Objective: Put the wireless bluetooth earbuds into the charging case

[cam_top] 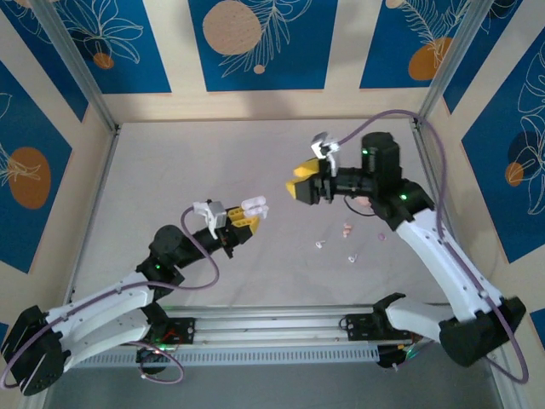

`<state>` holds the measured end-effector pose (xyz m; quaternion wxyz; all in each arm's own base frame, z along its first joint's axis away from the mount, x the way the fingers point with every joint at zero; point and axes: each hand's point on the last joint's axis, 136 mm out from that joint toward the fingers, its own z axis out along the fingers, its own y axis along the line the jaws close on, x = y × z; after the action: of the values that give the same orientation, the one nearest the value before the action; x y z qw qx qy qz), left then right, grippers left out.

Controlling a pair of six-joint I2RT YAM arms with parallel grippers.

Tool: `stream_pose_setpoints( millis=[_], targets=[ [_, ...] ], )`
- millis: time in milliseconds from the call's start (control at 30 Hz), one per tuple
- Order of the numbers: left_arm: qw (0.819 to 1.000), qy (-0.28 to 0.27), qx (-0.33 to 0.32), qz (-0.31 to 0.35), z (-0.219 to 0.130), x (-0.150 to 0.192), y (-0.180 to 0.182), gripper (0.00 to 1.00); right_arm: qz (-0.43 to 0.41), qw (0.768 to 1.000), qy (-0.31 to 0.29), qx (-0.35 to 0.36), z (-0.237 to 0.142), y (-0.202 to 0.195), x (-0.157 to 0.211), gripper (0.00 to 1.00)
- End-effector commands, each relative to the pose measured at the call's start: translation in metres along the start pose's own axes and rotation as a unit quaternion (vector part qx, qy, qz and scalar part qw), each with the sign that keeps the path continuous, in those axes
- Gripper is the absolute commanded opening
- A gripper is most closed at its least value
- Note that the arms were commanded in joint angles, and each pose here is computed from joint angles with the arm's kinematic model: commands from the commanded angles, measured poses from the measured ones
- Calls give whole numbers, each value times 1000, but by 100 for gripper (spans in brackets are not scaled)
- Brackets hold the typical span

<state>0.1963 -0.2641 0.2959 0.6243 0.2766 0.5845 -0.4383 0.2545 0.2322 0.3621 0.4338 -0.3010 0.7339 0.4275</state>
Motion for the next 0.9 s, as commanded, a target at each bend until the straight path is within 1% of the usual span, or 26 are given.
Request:
stream_pose_setpoints(
  millis=[0,67,133,167,267,333,367,400,467,567,600,667,800,833,867],
  targets=[
    [1000,-11,-23,6,-9,-6,4,8,245,944,16,221,-30,-106,53,52],
    [1000,-10,-22,2,-11,-7,2,7,366,893,49,258,-42,-135,95,47],
    [1000,-12,-19,-4,-13,-9,1,7,439,860,87,247,-42,-145,129,45],
    [1000,-12,-19,-10,-14,-10,0,7,460,845,107,253,-41,-148,146,45],
    [999,-9,-13,-28,-16,-12,-3,7,504,790,167,306,-47,-162,200,45],
    [999,-3,-8,-43,-17,-12,-5,7,513,772,185,327,-50,-166,222,45],
    [999,1,-4,-50,-18,-12,-7,7,512,770,191,330,-50,-166,229,45],
    [998,5,-1,-56,-19,-12,-9,7,506,774,193,328,-47,-165,232,46],
    [998,15,6,-63,-22,-11,-13,7,497,775,206,333,-43,-163,238,46],
    [998,22,8,-67,-27,-11,-16,7,486,763,227,361,-43,-169,249,48],
    [998,22,9,-64,-29,-13,-17,7,484,766,230,355,-38,-169,250,49],
    [998,20,12,-51,-34,-14,-20,7,473,780,245,329,-23,-166,251,49],
    [1000,18,9,-18,-40,-13,-19,7,436,792,290,314,3,-169,253,49],
    [1000,18,10,-9,-40,-12,-19,7,429,793,302,311,10,-171,255,48],
    [1000,19,10,-4,-40,-10,-19,7,425,788,314,317,13,-175,258,49]
  ],
)
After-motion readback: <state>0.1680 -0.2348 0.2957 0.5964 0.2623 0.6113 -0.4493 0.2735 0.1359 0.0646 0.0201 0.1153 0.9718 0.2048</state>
